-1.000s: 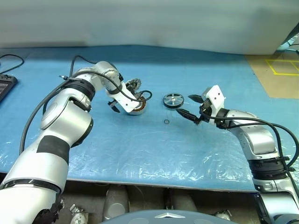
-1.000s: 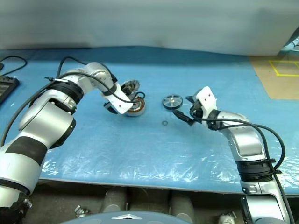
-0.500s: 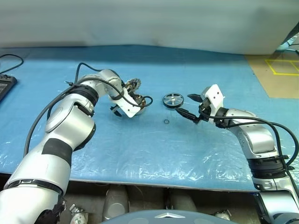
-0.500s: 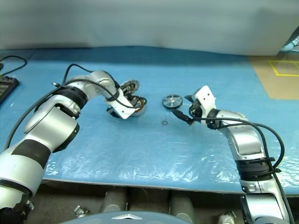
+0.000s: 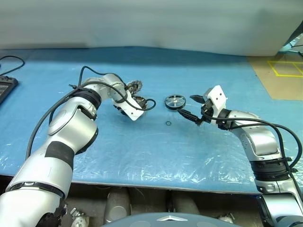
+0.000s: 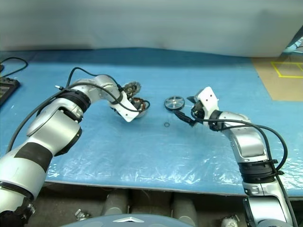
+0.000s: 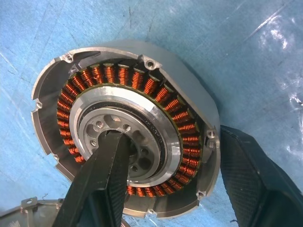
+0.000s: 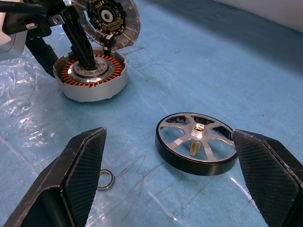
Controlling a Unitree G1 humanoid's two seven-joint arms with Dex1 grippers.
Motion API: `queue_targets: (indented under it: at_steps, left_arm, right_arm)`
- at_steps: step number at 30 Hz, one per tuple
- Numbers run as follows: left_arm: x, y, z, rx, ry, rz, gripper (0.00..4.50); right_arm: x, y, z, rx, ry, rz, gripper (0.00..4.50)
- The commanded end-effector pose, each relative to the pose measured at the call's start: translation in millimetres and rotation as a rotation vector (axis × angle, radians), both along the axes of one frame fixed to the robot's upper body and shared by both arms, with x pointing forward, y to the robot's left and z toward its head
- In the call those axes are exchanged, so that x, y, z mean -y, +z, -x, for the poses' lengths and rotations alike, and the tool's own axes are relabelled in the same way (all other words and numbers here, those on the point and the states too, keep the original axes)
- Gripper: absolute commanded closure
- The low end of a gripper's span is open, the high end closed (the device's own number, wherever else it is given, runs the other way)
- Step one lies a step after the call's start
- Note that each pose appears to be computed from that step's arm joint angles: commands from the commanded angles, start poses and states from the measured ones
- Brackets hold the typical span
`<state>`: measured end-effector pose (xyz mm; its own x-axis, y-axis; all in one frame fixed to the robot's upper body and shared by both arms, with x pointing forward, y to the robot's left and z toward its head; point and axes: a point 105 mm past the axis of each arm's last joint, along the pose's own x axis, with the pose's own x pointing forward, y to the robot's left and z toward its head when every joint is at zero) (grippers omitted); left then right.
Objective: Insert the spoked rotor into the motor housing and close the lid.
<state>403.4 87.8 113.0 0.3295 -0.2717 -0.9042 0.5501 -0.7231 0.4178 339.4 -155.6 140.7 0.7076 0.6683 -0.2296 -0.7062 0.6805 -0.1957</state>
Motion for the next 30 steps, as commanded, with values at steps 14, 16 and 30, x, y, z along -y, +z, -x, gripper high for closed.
queue_targets:
  at_steps: [14,16,30]
  left_arm:
    - [18,11,46,-0.249,-0.197,0.119,2.07]
    - [19,10,52,-0.262,-0.223,0.121,2.07]
    - [21,11,83,-0.274,-0.36,0.102,2.07]
  right_arm:
    - [5,10,-3,0.083,-0.031,-0.008,0.0]
    - [4,10,-3,0.085,-0.031,-0.009,0.0]
    - [-5,3,0,0.078,-0.019,-0.02,0.0]
